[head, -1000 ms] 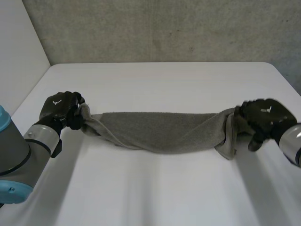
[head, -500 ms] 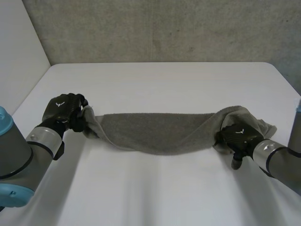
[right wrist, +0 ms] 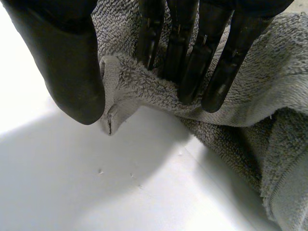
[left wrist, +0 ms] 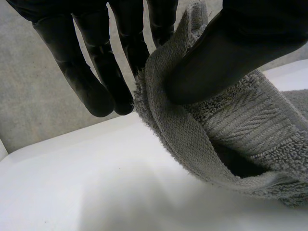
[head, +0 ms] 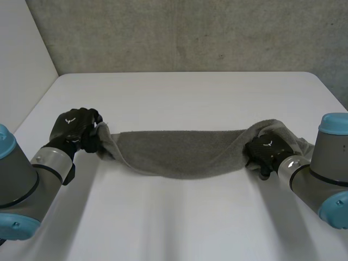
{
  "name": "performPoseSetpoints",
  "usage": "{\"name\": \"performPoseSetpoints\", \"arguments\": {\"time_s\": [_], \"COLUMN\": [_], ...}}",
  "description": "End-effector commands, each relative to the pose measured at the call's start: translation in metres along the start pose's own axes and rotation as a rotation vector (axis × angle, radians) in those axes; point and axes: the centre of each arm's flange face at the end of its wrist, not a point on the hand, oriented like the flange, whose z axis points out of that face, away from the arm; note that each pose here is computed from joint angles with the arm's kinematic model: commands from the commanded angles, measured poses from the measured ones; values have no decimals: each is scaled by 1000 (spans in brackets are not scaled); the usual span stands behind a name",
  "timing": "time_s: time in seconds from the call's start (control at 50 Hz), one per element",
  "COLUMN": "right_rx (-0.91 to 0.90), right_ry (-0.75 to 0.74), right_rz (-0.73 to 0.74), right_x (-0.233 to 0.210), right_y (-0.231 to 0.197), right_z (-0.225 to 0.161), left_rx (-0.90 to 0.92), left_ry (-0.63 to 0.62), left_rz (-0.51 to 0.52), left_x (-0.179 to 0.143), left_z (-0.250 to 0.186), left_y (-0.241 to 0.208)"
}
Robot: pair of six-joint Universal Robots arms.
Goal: Fold the towel.
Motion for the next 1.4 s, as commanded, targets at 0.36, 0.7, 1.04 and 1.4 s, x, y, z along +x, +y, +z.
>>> {"name": "performPoseSetpoints", "arguments": {"time_s": [0.36,0.7,1.04,1.4], "right_rx": [144,330,59,1080], "right_ry": [127,263,173,809], "right_rz": [25,-88,-321,-206], "right_x": [34,116,84,141], "right_y": [-53,-179,-137,-278], "right_z": [-18,-160,-82,-105], "left_rx": [56,304,-67,750], "left_ry": [13,16,2,47], "left_rz": [11,-11,-4,-57], "left_x": [5,8,-5,-9], "left_z": [-7,-67,1,47], "left_y": [-17,-154,-102,-274]}}
